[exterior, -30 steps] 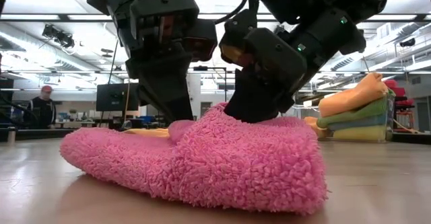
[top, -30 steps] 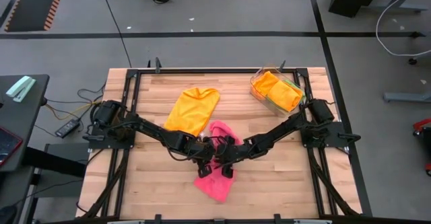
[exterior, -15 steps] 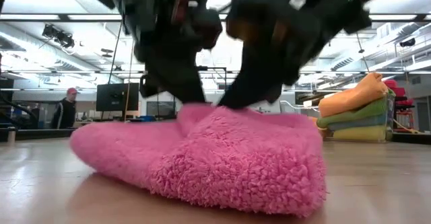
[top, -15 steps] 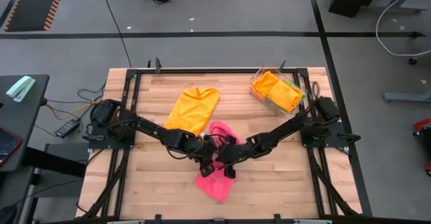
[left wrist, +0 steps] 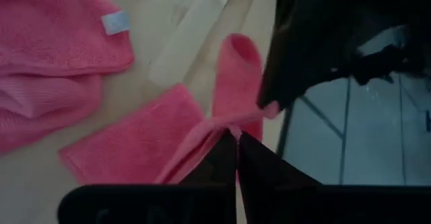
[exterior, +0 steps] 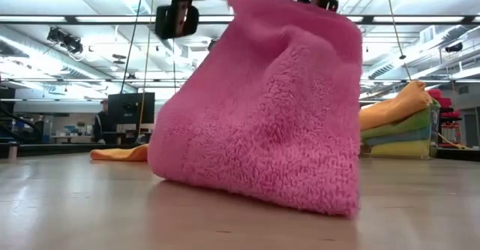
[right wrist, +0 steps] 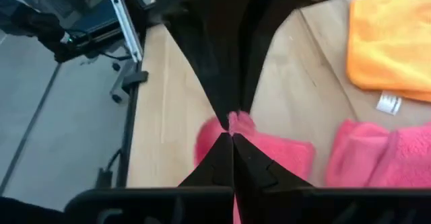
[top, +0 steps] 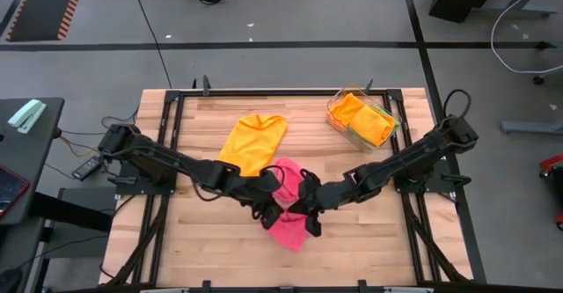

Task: Fold microfiber towels
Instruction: Fold the left pink towel

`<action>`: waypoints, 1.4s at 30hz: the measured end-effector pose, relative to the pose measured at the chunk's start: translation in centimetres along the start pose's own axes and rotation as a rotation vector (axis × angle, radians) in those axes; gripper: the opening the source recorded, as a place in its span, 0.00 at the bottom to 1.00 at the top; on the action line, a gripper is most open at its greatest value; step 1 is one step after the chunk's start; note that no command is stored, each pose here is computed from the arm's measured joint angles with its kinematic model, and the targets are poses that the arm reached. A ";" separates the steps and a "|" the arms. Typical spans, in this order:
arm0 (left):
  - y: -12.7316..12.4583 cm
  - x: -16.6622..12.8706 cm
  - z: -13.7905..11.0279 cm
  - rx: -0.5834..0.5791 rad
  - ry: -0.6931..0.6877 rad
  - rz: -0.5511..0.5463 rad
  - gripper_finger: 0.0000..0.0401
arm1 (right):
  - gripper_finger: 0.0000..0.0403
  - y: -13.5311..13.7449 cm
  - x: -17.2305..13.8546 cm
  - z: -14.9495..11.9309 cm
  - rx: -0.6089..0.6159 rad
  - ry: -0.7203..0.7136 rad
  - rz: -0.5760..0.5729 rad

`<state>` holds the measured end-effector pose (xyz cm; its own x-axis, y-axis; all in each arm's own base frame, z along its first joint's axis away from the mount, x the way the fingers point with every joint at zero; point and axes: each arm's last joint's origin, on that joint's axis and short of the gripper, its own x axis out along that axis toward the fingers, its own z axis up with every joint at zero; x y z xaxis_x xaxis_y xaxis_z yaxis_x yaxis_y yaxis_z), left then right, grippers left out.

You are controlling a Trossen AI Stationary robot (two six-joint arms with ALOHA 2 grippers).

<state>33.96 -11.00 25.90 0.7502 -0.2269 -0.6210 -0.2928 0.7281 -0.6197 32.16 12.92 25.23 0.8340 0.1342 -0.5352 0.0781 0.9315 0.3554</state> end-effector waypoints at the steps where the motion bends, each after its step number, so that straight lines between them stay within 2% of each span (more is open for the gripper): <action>1: -0.1 -0.1 0.1 -0.009 -0.007 0.000 0.02 | 0.00 0.2 0.0 0.2 -0.002 0.006 -0.006; 3: -0.2 -0.1 0.1 -0.031 -0.019 -0.001 0.02 | 0.00 0.8 0.0 1.0 0.005 -0.004 0.000; 9: -0.1 -0.1 0.0 -0.076 -0.038 0.025 0.06 | 0.00 1.1 0.3 0.5 0.051 0.047 -0.054; 16: -0.4 -0.1 -0.1 -0.045 -0.040 0.014 0.03 | 0.00 1.2 1.0 -0.3 0.090 0.070 -0.066; 22: -0.4 0.0 -0.2 -0.033 -0.036 0.016 0.10 | 0.00 1.2 1.3 -0.4 0.107 0.059 -0.081; 27: -0.5 -0.1 -0.4 -0.036 -0.032 0.016 0.12 | 0.00 1.1 1.3 -0.3 0.155 0.025 -0.118; 36: -0.8 -0.1 -1.0 -0.014 -0.015 0.012 0.06 | 0.00 1.1 1.1 0.0 0.211 -0.007 -0.134; 42: -0.8 -0.1 -1.0 -0.009 -0.016 0.013 0.04 | 0.00 1.4 1.3 0.1 0.226 -0.022 -0.092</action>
<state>33.58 -12.17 25.97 0.7555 -0.2075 -0.6214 -0.3076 0.7252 -0.6160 33.44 14.36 25.13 0.8291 0.0425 -0.5575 0.2727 0.8397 0.4695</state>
